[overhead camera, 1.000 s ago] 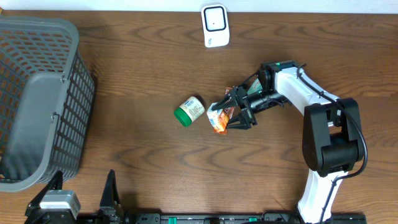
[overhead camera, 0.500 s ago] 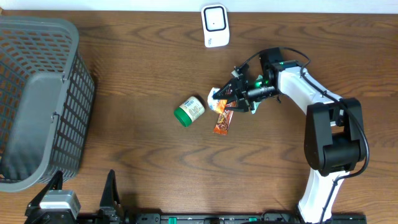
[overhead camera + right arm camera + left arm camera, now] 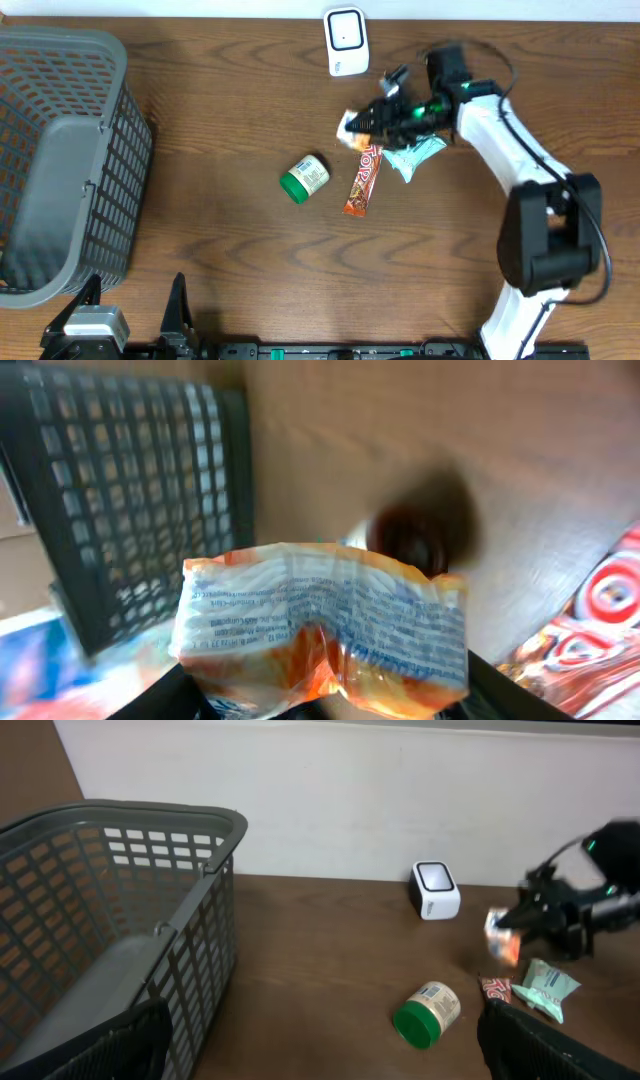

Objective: Scan the item barcode
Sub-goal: 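Carry the orange packet up to the scanner window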

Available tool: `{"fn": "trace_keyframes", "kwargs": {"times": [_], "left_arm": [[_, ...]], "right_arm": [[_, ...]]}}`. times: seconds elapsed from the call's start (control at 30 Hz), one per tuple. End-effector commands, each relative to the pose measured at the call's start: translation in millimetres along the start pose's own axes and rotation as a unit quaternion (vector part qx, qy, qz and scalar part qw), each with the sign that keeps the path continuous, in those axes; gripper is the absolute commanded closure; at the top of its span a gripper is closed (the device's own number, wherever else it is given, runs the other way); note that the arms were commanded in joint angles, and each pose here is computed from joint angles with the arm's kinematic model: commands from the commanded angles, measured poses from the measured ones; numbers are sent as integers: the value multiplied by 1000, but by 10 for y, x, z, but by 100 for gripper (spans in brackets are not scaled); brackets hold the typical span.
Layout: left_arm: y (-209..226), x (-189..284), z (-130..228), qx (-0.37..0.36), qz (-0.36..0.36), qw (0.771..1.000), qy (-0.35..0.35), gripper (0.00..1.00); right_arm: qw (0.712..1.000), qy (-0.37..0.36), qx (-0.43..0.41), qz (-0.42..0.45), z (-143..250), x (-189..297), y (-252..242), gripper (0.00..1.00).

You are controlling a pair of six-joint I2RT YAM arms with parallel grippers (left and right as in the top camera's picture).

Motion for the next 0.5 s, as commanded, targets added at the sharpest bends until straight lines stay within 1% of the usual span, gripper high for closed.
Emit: {"fn": "trace_keyframes", "kwargs": {"times": [0.0,0.03,0.1,0.2,0.37,0.47], "left_arm": [[-10,14,-3,-8,3,1000,-3,2],[-10,14,-3,-8,3,1000,-3,2],[-10,14,-3,-8,3,1000,-3,2],[-10,14,-3,-8,3,1000,-3,2],[-10,14,-4,-8,3,1000,-4,2],[-10,14,-4,-8,3,1000,-4,2]], "right_arm": [[987,-107,92,75,-91,347,513,43],[984,-120,96,85,-101,374,549,43],[971,-170,113,122,-128,465,686,42],[943,-241,144,178,-172,529,829,40],[880,-347,168,278,-303,492,923,41],[851,-380,184,313,-377,414,938,41]]}}
Point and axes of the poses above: each gripper's point midway between its finger pads, its own x axis back along the fingers, its own y axis along the line the jaws close on, z = x × y, the point moved 8 cm from there along x, back along the fingers, and after that the axes turned 4 degrees about -x, right-handed, at the moved point
